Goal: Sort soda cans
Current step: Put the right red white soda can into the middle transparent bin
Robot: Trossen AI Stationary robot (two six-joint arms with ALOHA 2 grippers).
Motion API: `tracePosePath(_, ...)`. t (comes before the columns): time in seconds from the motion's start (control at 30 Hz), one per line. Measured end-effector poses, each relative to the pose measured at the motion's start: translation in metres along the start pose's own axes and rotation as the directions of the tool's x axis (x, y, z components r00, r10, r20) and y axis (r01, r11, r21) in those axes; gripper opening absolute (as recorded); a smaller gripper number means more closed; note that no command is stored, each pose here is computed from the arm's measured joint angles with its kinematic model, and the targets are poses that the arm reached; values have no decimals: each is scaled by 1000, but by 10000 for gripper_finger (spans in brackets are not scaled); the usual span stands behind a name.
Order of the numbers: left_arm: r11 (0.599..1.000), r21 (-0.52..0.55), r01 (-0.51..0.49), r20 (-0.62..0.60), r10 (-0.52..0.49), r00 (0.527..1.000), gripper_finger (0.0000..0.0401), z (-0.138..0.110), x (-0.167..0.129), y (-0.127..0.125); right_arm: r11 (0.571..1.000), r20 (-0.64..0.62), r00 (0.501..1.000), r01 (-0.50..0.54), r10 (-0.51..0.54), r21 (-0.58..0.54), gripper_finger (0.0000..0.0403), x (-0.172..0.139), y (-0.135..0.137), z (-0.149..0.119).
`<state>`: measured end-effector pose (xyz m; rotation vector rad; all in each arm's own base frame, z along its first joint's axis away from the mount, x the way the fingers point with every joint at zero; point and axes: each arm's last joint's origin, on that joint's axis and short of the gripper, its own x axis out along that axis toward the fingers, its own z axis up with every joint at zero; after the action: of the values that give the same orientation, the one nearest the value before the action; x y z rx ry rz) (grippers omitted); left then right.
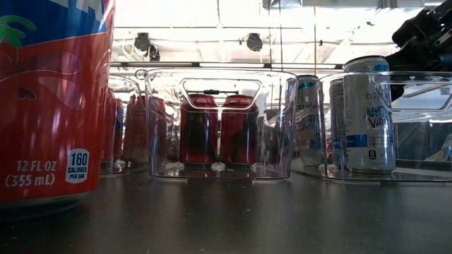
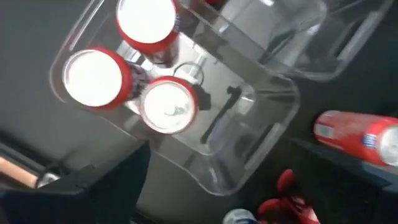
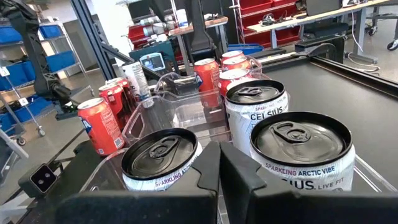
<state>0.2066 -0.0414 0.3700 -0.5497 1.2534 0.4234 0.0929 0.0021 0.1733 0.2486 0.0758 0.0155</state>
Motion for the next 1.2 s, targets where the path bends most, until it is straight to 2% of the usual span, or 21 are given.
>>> tracePosePath(0.27, 994, 13, 108, 1, -108, 994, 383, -40, -15, -35, 1000, 0, 1000, 0, 0, 0, 4, 0, 0, 0)
tracePosePath(0.37, 990, 0, 144, 45, -144, 989, 383, -53, -18, -45, 1000, 0, 1000, 0, 0, 0, 4, 0, 0, 0)
tracePosePath(0.57, 973, -8, 231, 47, -230, 972, 383, -76, -23, -61, 1000, 0, 1000, 0, 0, 0, 4, 0, 0, 0)
tracePosePath(0.67, 974, 15, 226, 17, -227, 974, 383, -88, -24, -62, 1000, 0, 1000, 0, 0, 0, 4, 0, 0, 0)
tracePosePath(0.8, 972, -129, 196, -21, -200, 980, 383, -106, -26, -61, 1000, 0, 1000, 0, 0, 0, 4, 0, 0, 0)
tracePosePath(0.93, 965, -203, 163, -12, -169, 985, 383, -131, -23, -62, 1000, 0, 1000, 0, 0, 0, 4, 0, 0, 0)
tracePosePath(1.07, 947, -313, 69, -26, -81, 996, 383, -155, -14, -54, 1000, 0, 1000, 0, 0, 0, 4, 0, 0, 0)
tracePosePath(1.2, 927, -373, 28, -34, -44, 998, 383, -169, -11, -50, 1000, 0, 1000, 0, 0, 0, 4, 0, 0, 0)
